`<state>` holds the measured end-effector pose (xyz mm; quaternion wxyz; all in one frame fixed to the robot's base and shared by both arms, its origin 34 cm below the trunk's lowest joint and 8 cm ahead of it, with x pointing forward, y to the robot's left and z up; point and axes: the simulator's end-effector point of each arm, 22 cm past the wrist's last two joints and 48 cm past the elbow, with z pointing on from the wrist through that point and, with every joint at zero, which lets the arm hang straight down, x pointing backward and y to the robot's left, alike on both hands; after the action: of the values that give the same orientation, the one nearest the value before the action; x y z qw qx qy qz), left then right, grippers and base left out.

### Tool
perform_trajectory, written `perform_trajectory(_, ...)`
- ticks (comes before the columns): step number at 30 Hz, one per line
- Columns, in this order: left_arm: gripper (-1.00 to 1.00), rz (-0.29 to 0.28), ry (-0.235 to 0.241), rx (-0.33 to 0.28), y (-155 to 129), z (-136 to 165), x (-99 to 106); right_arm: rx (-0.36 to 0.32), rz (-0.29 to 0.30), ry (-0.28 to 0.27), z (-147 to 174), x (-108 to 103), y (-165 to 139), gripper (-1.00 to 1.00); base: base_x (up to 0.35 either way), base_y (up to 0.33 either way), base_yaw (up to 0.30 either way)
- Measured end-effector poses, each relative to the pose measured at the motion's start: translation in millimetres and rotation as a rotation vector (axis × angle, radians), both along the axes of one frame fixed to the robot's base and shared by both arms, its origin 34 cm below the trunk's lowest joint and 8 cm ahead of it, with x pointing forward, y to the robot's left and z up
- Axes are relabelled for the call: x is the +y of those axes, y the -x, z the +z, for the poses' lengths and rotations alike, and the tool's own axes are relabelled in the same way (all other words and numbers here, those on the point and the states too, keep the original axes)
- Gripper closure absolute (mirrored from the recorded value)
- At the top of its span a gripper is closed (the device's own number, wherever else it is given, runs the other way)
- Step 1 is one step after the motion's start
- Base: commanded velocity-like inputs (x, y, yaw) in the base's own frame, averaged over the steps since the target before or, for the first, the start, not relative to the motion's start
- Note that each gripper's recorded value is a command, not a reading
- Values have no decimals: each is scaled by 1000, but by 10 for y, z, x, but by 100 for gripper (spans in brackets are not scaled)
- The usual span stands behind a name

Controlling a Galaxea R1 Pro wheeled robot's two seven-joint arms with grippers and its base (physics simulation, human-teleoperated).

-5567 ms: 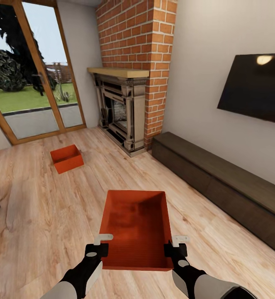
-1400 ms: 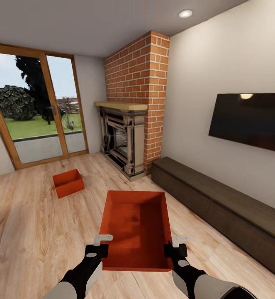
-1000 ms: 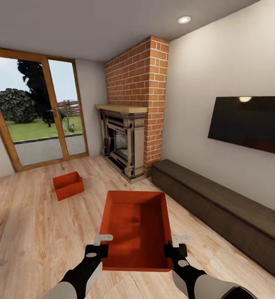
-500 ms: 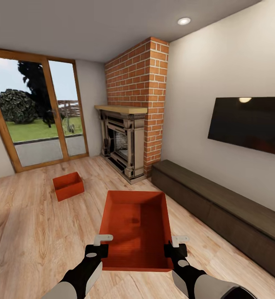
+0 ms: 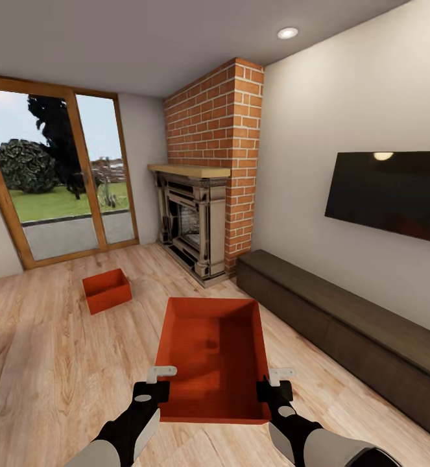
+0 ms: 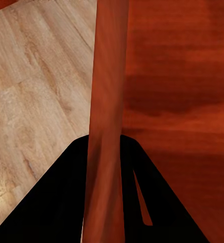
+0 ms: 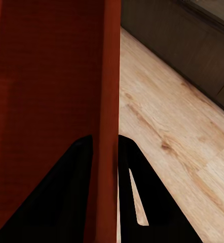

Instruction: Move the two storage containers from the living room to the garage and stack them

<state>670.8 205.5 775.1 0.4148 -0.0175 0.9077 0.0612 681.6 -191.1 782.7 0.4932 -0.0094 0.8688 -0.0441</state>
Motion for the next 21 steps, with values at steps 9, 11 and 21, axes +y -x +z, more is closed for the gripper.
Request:
perform_trajectory(9, 100, 0, -1, -2, -5, 7, -1, -2, -1, -1, 2, -2, -1, 100, 0, 0, 2)
perform_trajectory(11, 100, 0, -1, -2, -3, 6, -2, -1, -1, 0, 1, -2, -1, 100, 0, 0, 206)
perform_trajectory(21, 100, 0, -1, -2, -4, 6, -1, -1, -1, 0, 1, -1, 0, 100, 0, 0, 285)
